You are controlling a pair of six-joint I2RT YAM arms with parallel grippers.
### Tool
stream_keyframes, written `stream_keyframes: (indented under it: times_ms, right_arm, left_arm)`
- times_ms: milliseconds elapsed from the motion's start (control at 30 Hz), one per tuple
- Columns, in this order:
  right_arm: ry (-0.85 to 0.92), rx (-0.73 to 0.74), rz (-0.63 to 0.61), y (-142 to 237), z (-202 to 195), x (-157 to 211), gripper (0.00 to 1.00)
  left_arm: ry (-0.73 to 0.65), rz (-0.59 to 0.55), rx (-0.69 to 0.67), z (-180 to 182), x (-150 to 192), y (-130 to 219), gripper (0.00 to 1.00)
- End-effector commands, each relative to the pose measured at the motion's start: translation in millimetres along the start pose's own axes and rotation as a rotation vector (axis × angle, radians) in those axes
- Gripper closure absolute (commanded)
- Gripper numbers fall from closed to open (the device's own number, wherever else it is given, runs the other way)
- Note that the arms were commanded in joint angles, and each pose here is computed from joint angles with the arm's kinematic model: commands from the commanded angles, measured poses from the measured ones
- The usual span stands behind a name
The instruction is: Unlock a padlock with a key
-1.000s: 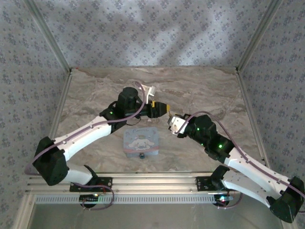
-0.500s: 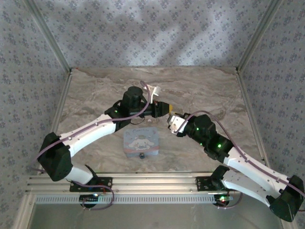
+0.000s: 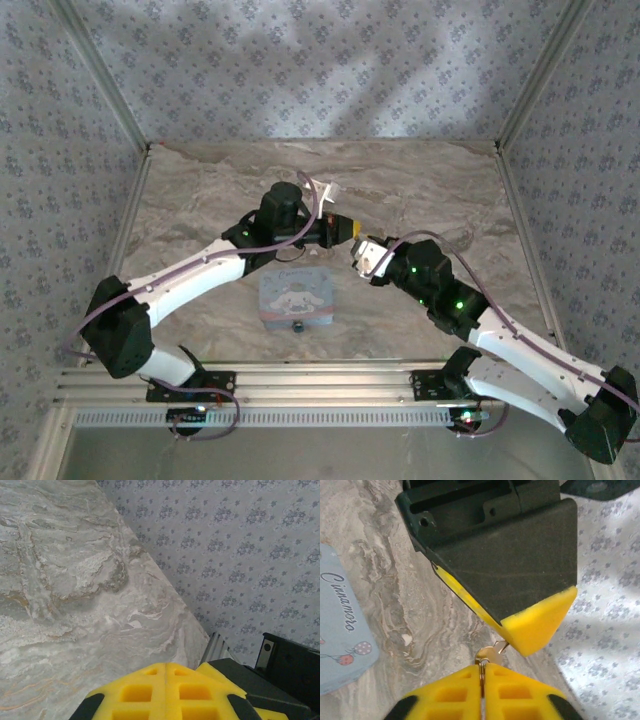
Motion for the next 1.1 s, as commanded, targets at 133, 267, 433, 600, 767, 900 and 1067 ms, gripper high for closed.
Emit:
stream_keyframes:
  times_ms: [133,267,433,600,767,900,1067]
  right_arm:
    - [-0.176,-0.027,-0.08,14,-1,-6,0.63]
    - [-0.388,-0.071,-0.188,23,-10,-11,0.51]
    - [-0.735,-0.133,-0.369,31,-40,-3,0.36]
    - [-0.942,-0.24,-0.496,30,-58,-4,0.31]
    - [-1.001,-0.379,-0.542,19,-56,-16,0.31]
    - [-0.993,-0.429,-0.549,12,-50,-23,0.32]
    - [-0.992,-0.435,-0.546,8,-47,-25,0.36]
  left_arm:
    - [-0.108,-0.104,-0.014,-19,-15,26,1.0]
    - [-0.143,-0.116,-0.009,-21,-15,34,1.0]
    - [-0.191,-0.123,0.026,-29,-13,41,1.0]
    - [-0.214,-0.115,0.074,-37,-11,43,1.0]
    - [-0.223,-0.11,0.105,-41,-10,43,1.0]
    - [-0.217,-0.11,0.108,-41,-11,42,1.0]
    - [-0.212,-0.106,0.113,-42,-11,42,1.0]
Point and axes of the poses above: each hand's point on the last joint's axis, 136 mm out from that joint toward the fingers, its own y axis back along the fingers, its own z axis along the line the jaws close on, x = y × z, the point moved 4 cm from there along y, back along the fingers, and after that the axes turned 15 degrees about y, right-handed, at the moved point
